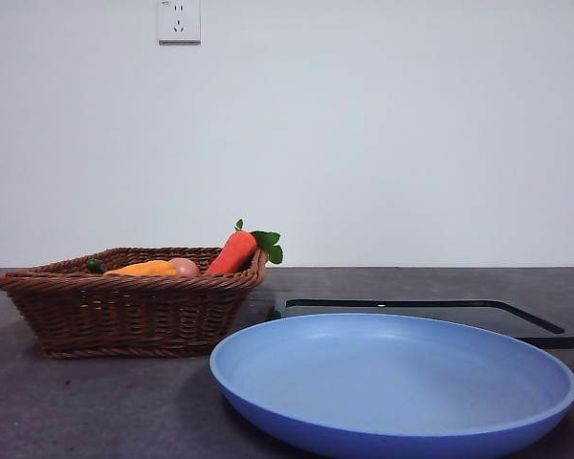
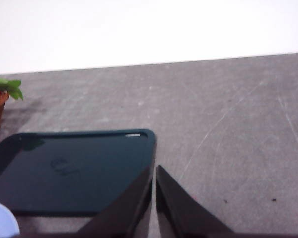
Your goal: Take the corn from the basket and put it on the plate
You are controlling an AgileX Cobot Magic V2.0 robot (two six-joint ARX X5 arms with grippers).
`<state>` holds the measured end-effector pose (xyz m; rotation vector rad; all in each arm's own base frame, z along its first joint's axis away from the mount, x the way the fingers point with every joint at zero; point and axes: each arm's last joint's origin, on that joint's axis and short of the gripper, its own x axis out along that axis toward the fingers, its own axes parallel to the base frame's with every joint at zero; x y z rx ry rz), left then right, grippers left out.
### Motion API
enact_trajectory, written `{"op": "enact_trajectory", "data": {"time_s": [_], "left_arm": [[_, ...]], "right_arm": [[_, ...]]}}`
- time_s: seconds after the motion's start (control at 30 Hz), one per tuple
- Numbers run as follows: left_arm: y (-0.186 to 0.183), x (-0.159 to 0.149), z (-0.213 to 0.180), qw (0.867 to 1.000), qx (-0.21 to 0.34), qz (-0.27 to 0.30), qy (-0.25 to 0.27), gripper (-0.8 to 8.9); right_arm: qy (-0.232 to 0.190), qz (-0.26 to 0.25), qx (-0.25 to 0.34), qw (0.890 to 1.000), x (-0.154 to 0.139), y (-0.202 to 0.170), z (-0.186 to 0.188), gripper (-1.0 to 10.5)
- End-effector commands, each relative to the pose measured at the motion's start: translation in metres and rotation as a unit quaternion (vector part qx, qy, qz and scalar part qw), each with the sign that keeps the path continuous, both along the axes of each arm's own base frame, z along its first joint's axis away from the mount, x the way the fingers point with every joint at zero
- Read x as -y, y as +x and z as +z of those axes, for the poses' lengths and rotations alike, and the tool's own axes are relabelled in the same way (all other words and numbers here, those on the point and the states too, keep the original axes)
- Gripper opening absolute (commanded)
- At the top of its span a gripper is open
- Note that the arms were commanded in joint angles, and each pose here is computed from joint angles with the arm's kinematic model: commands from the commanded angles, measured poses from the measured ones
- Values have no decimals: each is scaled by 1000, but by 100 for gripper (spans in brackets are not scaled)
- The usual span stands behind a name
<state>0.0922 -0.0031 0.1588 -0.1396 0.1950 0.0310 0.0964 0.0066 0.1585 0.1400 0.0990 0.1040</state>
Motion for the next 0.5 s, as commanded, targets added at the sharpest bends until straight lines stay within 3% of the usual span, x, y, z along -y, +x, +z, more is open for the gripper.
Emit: {"op": "enact_trajectory", "data": {"time_s": [0.03,0.27,0.5], "left_arm": [[0,0,0,998,5,11,-60,6],[0,0,0,993,6,17,-115,6],[-2,5,11,986,9,-57,-158,6]], "right_arm": [[18,0,2,1000,0,0,-1,2],[45,6,-2,999,-1,0,-1,2],[105,3,3,994,-1,-1,8,2]]}}
